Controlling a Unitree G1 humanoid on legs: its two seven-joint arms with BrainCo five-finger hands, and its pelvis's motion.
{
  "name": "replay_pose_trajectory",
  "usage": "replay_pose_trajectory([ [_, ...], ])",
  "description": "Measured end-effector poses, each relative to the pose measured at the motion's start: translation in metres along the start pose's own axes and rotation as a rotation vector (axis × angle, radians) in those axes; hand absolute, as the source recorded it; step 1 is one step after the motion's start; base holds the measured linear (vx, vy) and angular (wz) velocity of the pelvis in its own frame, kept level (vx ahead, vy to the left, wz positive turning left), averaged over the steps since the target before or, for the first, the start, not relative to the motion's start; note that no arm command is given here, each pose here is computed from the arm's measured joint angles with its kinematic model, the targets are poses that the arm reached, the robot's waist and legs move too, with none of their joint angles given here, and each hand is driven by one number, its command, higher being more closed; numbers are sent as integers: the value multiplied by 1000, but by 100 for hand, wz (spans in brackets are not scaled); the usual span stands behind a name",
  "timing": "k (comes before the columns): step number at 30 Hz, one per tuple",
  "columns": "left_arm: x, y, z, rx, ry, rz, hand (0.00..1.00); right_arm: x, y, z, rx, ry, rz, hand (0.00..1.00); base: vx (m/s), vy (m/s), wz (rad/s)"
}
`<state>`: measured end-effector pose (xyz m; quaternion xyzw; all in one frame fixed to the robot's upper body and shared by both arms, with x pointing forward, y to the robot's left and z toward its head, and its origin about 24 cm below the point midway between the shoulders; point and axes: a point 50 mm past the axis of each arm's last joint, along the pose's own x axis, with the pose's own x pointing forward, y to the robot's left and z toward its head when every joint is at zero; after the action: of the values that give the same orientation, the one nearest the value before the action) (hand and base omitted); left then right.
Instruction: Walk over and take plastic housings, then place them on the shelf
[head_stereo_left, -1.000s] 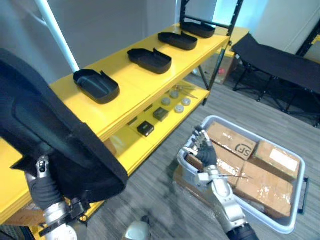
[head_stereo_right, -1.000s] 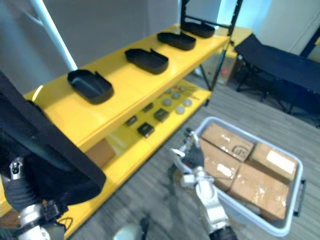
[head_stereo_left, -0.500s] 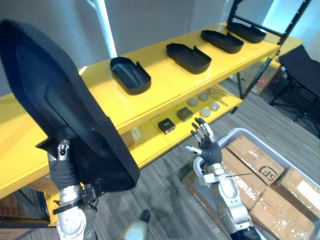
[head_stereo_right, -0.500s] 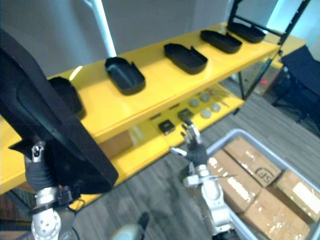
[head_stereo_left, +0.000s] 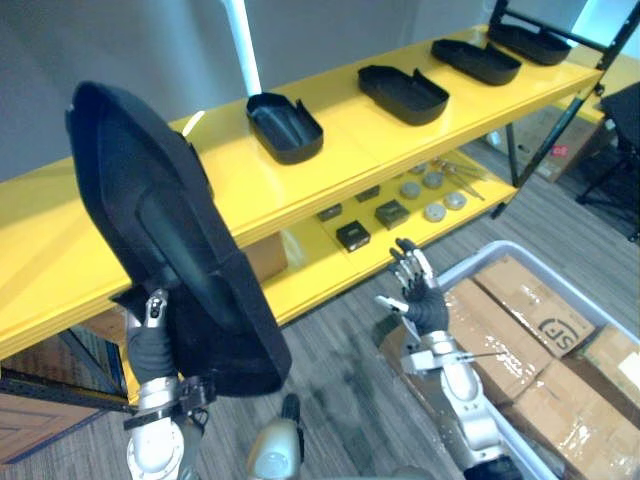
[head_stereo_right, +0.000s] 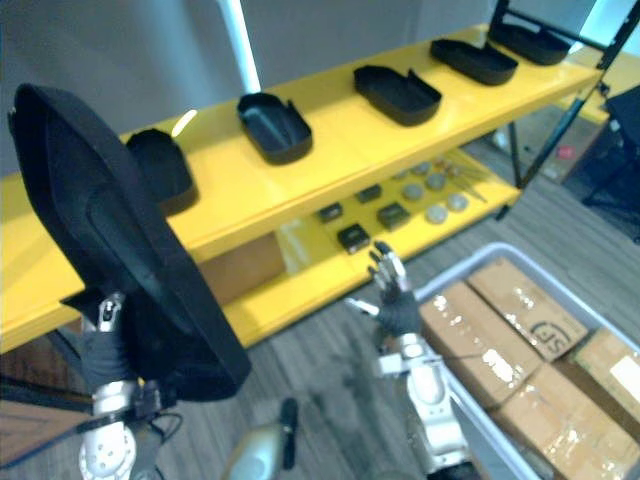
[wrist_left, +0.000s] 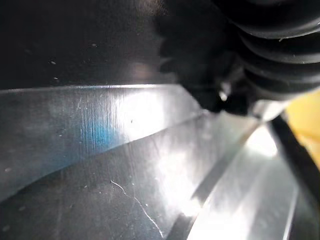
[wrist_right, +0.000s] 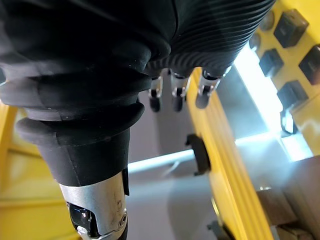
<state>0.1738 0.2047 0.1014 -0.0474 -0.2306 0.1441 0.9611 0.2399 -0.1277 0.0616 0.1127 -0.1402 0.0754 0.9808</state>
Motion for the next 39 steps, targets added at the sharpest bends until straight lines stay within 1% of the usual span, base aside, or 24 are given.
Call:
replay_pose_trajectory([
  [4, 16, -11, 6, 33, -74, -53, 100, 0, -3, -6, -9, 17, -54, 0, 213, 158, 28],
  [7, 21, -10, 13, 83, -113, -84, 100, 1, 2, -6, -8, 8, -50, 0, 261, 103, 18],
  [9, 28, -11, 16, 109, -134, -108, 100, 2, 7, -2, -32, -14, -6, 0, 244, 7, 44],
  [14, 39, -19, 16, 91, -152, -120, 100, 1, 4, 20, -54, -104, 48, 0, 191, -95, 64],
  [16, 34, -21, 4, 82, -83, -108, 100, 3, -4, 24, -77, -108, 75, 0, 229, -160, 47],
  [22, 27, -24, -2, 53, -41, -66, 100, 10, -4, 30, -61, -130, 122, 0, 120, -72, 31],
  [25, 25, -26, -4, 37, -31, -69, 100, 9, -9, 30, -23, -126, 78, 0, 35, -12, 92],
  [28, 23, -28, -5, 31, -23, -100, 100, 2, -23, 29, -37, -108, 2, 0, 20, 38, 133],
  [32, 21, -26, -7, 15, -5, -99, 100, 2, -26, 27, -49, -99, -3, 0, 49, 109, 90],
  [36, 6, -15, -14, -3, 73, -75, 100, 9, -23, 29, -39, -120, 5, 0, 12, 35, 28],
  [39, 1, -21, -17, -15, 96, -111, 100, 17, -19, 30, -18, -133, 19, 0, -21, 4, -8],
])
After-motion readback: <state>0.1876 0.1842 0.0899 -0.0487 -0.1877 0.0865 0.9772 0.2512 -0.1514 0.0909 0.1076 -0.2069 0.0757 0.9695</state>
